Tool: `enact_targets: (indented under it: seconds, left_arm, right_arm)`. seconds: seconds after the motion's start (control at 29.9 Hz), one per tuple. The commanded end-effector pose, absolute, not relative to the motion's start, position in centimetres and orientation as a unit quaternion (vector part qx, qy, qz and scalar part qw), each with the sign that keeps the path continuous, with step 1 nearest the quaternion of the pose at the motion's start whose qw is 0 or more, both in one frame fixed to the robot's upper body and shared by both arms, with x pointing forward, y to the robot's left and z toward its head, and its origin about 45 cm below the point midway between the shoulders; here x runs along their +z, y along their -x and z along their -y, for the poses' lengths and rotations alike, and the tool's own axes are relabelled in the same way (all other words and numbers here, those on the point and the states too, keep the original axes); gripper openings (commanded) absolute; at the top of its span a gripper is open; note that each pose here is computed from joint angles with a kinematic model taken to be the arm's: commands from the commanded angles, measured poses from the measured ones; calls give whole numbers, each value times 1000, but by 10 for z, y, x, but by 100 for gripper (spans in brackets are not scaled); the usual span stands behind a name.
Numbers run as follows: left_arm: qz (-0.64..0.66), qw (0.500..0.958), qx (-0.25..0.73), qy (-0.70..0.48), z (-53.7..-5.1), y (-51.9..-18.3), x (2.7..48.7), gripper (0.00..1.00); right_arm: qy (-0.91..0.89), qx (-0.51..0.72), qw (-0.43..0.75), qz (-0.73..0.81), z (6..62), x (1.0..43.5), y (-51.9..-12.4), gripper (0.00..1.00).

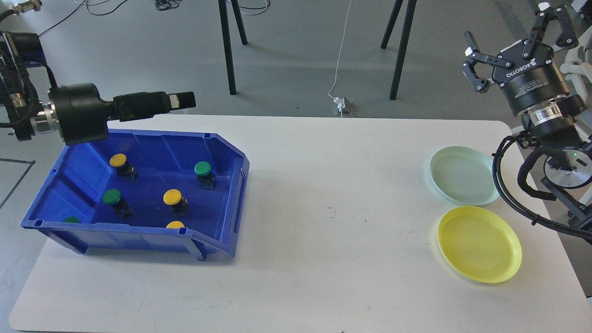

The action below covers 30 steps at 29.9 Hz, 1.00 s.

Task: Pass button and place on color plate
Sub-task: 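Move the left gripper over the buttons in the blue bin, then lower the left gripper and grasp a yellow button in the bin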

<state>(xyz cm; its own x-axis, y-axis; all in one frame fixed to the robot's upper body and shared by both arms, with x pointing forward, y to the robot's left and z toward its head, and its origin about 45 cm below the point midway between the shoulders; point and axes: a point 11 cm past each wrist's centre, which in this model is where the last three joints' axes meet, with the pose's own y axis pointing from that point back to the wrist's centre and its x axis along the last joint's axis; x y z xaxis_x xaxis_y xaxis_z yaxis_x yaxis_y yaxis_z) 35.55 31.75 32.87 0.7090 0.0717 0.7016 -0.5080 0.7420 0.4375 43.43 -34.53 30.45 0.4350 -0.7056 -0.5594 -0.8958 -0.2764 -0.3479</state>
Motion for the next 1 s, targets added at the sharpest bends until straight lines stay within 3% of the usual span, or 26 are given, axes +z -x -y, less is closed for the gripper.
enact_targets:
  seconds: [0.0, 0.3, 0.97]
  left_arm:
    - [362, 823, 90, -428, -335, -354, 299, 100]
    - [296, 794, 8, -530, -349, -367, 207, 100]
    - [268, 783, 3, -562, -354, -377, 171, 100]
  right_arm:
    - [783, 150, 316, -515, 347, 303, -434, 100]
    - [780, 152, 311, -521, 350, 298, -432, 100]
    - [774, 151, 300, -536, 364, 290, -426, 100]
